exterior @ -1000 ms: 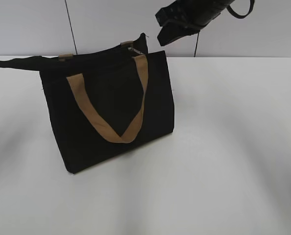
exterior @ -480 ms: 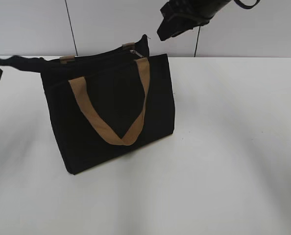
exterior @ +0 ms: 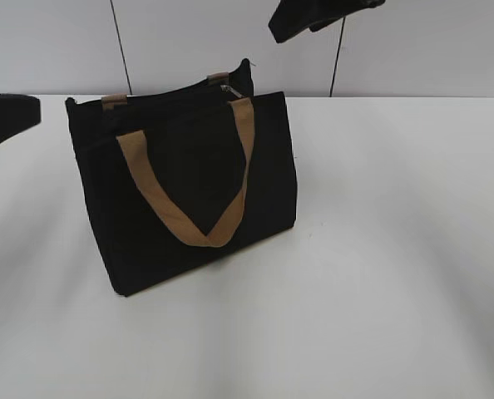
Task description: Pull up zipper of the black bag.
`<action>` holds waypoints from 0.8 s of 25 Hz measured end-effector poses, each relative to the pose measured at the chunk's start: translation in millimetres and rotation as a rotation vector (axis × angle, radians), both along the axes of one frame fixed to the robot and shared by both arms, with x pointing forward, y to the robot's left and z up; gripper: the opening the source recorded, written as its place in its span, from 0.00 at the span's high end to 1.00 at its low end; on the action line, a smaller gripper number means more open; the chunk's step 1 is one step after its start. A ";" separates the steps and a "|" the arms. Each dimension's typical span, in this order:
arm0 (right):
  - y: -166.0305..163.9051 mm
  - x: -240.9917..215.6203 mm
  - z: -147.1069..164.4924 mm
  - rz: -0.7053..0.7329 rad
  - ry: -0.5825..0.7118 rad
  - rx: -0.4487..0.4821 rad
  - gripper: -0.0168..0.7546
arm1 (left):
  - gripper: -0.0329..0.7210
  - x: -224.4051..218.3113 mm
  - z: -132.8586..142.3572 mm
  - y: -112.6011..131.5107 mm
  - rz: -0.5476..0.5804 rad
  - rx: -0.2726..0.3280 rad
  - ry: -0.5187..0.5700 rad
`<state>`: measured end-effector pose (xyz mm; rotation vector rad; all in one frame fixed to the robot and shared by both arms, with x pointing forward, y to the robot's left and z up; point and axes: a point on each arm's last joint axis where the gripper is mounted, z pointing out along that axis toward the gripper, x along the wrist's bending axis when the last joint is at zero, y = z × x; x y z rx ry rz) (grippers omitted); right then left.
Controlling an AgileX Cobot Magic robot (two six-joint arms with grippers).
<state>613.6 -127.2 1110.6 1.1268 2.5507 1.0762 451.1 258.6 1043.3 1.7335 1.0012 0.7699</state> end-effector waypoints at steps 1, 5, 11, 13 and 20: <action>-1.1 -3.1 5.0 0.004 -0.010 -0.001 0.38 | 0.05 -2.8 1.6 -2.4 -0.020 -0.032 0.012; -7.1 -15.5 18.7 0.033 -0.024 -0.042 0.38 | 0.10 -9.6 9.7 -14.4 -0.188 -0.047 0.128; -19.9 -30.4 29.7 0.061 -0.029 -0.165 0.37 | 0.17 -3.4 40.9 -8.1 -0.227 0.118 0.395; -24.4 -35.4 33.2 0.052 -0.018 -0.199 0.37 | 0.18 4.2 53.8 1.3 -0.127 0.173 0.458; -45.6 -45.7 46.5 -0.132 -0.003 -0.309 0.37 | 0.21 23.8 88.3 37.7 0.372 0.215 0.535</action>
